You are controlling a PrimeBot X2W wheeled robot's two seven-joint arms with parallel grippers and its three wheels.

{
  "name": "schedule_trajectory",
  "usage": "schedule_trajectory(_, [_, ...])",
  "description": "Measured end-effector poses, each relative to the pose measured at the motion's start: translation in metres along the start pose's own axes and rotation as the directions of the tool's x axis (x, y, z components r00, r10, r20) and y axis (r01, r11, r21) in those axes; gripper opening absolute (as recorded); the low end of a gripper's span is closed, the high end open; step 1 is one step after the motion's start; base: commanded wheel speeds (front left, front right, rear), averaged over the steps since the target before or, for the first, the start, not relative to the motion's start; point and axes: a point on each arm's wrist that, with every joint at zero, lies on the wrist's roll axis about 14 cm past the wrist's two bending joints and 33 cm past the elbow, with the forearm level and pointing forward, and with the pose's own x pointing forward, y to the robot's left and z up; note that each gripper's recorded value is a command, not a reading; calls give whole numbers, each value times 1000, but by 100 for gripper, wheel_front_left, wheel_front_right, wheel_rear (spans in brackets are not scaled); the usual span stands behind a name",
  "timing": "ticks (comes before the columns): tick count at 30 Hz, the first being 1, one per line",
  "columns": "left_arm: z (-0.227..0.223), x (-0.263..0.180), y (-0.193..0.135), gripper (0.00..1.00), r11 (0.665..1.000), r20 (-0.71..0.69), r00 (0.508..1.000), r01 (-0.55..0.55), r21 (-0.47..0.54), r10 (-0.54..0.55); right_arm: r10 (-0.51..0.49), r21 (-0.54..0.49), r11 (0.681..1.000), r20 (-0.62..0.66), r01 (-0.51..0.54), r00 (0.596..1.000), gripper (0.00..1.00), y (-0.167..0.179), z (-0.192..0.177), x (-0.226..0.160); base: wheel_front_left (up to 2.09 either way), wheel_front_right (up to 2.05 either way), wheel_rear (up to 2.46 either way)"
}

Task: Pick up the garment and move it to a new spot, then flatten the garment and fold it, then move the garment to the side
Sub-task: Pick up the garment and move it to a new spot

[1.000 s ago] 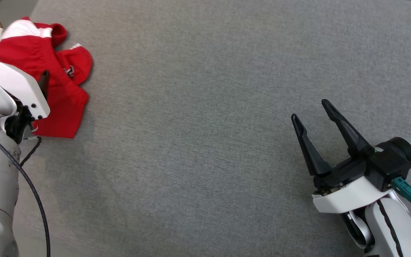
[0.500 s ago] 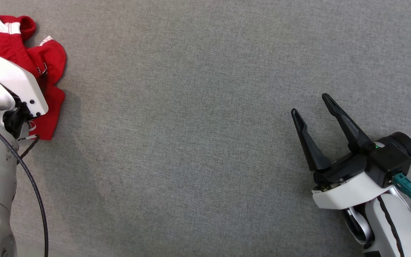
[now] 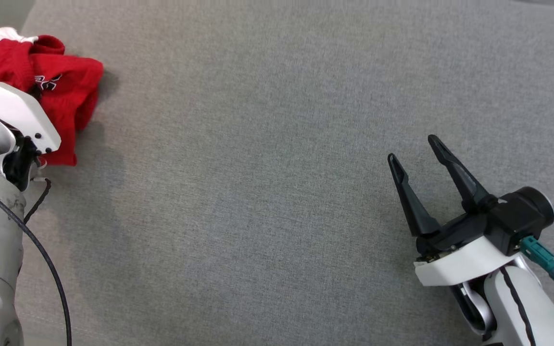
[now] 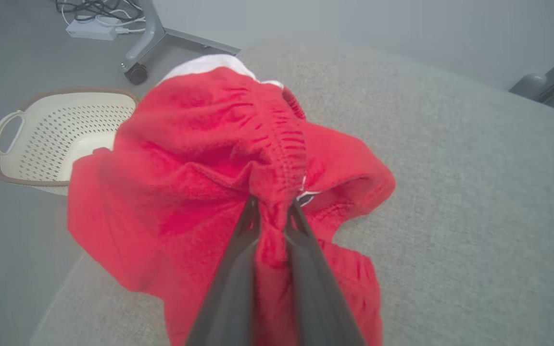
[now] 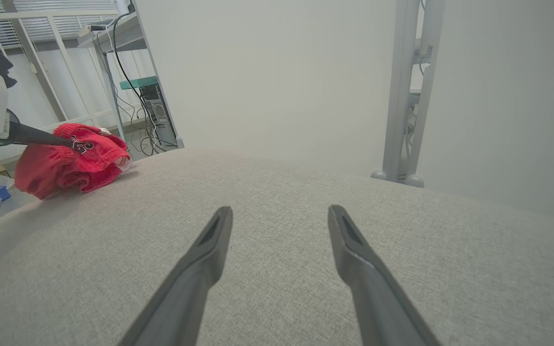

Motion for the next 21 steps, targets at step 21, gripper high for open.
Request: schedule_trajectory(21, [104, -141, -161, 0, 851, 513, 703, 514, 112, -492, -112, -53, 991, 178, 123, 978, 100, 16, 95, -54, 0, 0, 0])
